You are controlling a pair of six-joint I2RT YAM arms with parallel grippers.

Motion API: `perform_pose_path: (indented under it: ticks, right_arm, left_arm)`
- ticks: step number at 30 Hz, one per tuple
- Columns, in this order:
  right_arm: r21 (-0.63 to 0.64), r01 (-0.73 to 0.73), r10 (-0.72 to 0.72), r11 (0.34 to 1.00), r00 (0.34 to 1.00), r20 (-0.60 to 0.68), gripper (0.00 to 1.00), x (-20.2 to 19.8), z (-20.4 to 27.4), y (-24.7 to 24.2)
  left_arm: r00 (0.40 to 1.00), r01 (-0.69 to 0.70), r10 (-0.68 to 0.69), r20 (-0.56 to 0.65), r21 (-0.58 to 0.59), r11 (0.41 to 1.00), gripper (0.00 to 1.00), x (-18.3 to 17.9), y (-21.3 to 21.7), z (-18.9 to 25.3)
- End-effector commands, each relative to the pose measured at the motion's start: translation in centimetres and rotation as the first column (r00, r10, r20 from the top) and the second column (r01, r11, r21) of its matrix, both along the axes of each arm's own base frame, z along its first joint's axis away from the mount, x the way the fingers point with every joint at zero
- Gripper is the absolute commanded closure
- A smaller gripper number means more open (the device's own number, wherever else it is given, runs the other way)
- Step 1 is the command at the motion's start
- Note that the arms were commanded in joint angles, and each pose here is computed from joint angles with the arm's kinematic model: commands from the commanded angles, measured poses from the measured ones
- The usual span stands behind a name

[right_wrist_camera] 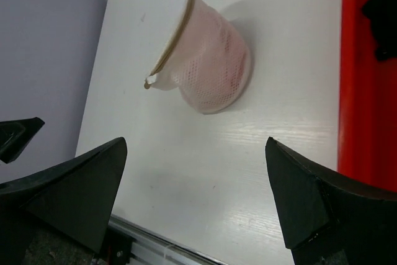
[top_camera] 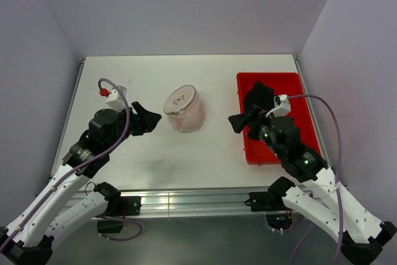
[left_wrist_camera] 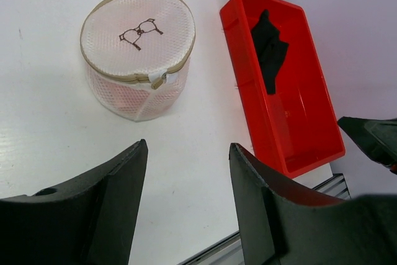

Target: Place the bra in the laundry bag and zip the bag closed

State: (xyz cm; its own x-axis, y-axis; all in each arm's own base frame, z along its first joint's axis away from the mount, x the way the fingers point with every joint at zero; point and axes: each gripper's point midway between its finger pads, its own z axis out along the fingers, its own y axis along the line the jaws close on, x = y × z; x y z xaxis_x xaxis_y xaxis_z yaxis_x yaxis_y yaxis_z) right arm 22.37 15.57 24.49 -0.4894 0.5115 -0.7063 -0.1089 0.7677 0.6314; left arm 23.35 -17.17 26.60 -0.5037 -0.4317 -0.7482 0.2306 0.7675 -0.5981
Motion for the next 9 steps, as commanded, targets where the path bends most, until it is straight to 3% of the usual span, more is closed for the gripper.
perform_pose_path:
  ticks: [1,9]
  right_arm:
    - [-0.046,0.105,-0.103,0.993,0.993,0.052,0.0,-0.29,0.02,-2.88]
    - [-0.053,0.12,-0.117,0.991,0.991,0.061,0.0,-0.45,0.09,-3.4]
  left_arm:
    - [0.999,0.005,-0.005,0.048,0.01,1.0,0.38,-0.23,0.45,1.71]
    - [0.998,0.003,-0.004,0.056,0.011,1.0,0.39,-0.18,0.5,2.06]
